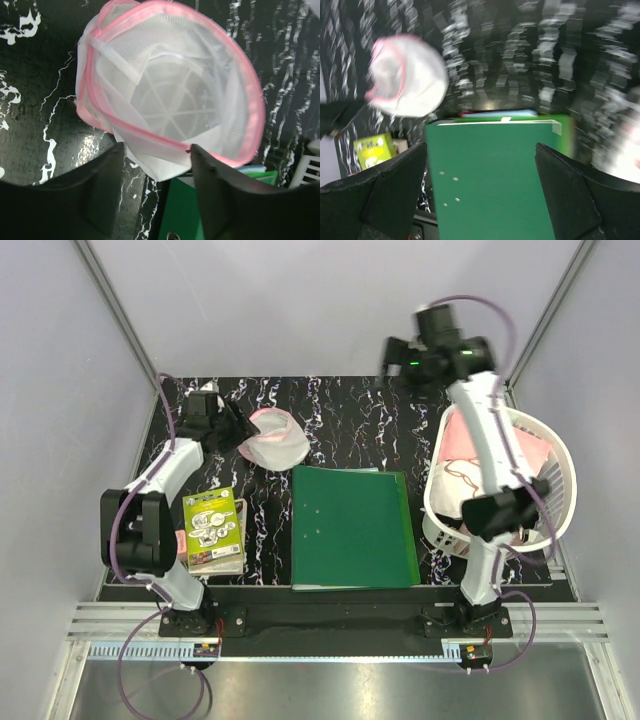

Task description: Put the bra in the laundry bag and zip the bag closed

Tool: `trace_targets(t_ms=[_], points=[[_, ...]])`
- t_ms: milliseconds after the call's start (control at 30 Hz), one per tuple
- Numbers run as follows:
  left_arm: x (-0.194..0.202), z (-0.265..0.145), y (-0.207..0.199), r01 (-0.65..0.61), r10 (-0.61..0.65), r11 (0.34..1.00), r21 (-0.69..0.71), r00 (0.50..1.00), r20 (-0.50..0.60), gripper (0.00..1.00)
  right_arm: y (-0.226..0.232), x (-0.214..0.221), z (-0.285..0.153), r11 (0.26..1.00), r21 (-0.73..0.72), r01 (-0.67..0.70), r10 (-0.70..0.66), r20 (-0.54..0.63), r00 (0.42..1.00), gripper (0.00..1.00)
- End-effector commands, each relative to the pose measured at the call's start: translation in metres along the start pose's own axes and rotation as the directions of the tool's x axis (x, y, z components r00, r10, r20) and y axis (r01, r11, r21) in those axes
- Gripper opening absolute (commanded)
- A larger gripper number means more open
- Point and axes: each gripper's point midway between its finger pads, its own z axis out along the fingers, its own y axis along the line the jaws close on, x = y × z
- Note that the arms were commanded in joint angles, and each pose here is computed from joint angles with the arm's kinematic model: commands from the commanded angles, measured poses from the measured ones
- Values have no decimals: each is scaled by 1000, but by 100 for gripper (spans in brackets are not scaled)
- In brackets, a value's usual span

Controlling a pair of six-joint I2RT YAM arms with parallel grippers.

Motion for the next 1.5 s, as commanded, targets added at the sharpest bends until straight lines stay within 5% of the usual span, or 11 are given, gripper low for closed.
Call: trace_targets(t_ms=[0, 200, 333, 400, 600, 1133, 1367, 1467], points=[[-8, -39, -19, -92, 90, 993, 70, 996, 23, 66, -111, -4, -72, 956, 224, -191, 185, 49, 982, 97], [-3, -69, -29, -192, 194, 976, 104, 981, -11, 67, -209, 24, -84, 880, 304, -365, 342, 128, 931, 97], [19, -87, -50, -247, 269, 941, 231, 961, -66, 57, -242, 47, -60, 875, 345, -341, 322, 110, 940, 76], [30, -95, -56, -280, 310, 921, 269, 948, -75, 54, -257, 53, -48, 859, 386, -336, 320, 106, 941, 53], [42, -98, -61, -329, 378, 886, 326, 921, -99, 53, -309, 56, -35, 758, 481, -441, 398, 196, 896, 50], [28, -82, -72, -321, 397, 872, 371, 905, -150, 52, -345, 58, 5, 689, 400, -604, 550, 253, 796, 48], [29, -81, -69, -312, 390, 875, 371, 907, -159, 52, -354, 64, 16, 687, 412, -599, 547, 250, 799, 29], [32, -83, -71, -293, 380, 876, 384, 909, -172, 52, -349, 58, 10, 705, 401, -585, 531, 248, 810, 11]])
